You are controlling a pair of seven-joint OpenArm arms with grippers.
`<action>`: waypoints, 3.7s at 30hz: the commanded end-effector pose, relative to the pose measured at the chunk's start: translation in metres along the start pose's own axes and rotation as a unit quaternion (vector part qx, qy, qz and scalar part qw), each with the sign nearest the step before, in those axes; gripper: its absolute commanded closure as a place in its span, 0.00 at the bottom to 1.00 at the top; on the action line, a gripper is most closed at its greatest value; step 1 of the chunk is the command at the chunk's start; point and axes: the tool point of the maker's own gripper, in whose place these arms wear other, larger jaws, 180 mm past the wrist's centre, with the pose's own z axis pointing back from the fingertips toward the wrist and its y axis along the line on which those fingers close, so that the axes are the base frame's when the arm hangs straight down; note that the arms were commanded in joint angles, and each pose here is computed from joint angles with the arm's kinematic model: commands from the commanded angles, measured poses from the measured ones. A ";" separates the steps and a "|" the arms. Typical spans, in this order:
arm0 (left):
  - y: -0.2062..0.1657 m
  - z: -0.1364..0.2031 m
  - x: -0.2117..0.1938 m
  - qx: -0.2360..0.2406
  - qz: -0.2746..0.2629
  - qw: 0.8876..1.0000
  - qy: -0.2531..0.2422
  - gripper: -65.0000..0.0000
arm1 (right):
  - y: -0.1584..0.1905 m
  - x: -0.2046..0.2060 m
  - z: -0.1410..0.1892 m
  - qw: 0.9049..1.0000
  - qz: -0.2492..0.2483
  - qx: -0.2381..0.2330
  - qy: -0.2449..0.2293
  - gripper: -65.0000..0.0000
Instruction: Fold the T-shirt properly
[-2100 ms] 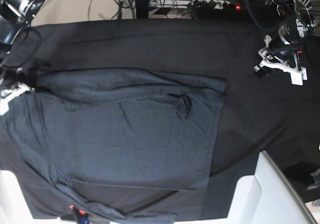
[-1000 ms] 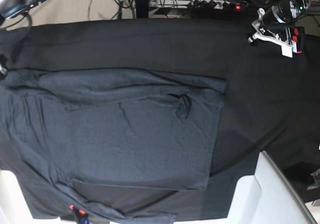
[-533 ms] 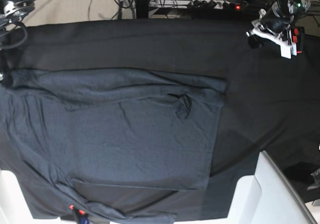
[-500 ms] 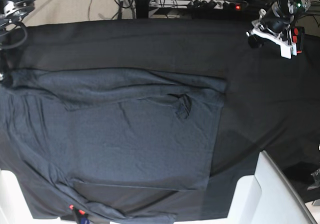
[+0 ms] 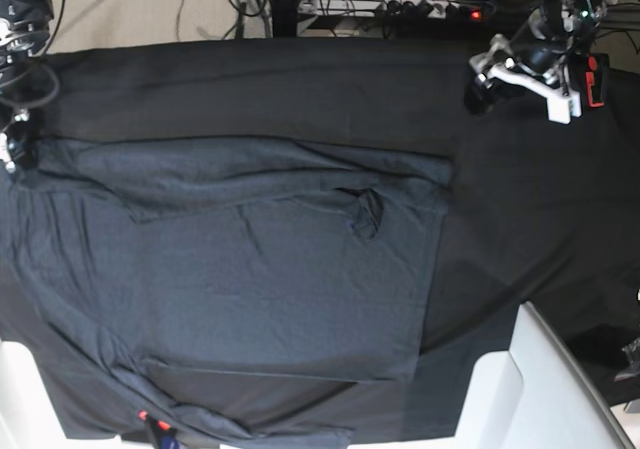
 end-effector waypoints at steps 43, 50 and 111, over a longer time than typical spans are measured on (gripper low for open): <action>-0.062 -0.092 0.013 -0.084 0.104 0.991 0.007 0.64 | -0.003 0.013 0.007 1.000 0.014 -0.006 -0.006 1.00; -0.061 -0.096 0.013 -0.079 0.111 0.991 0.011 0.63 | -0.003 0.013 0.007 1.000 0.014 -0.006 -0.006 1.00; -0.034 -0.053 0.030 -0.030 0.104 0.994 0.006 1.00 | -0.005 0.040 0.039 0.995 0.082 -0.044 0.020 1.00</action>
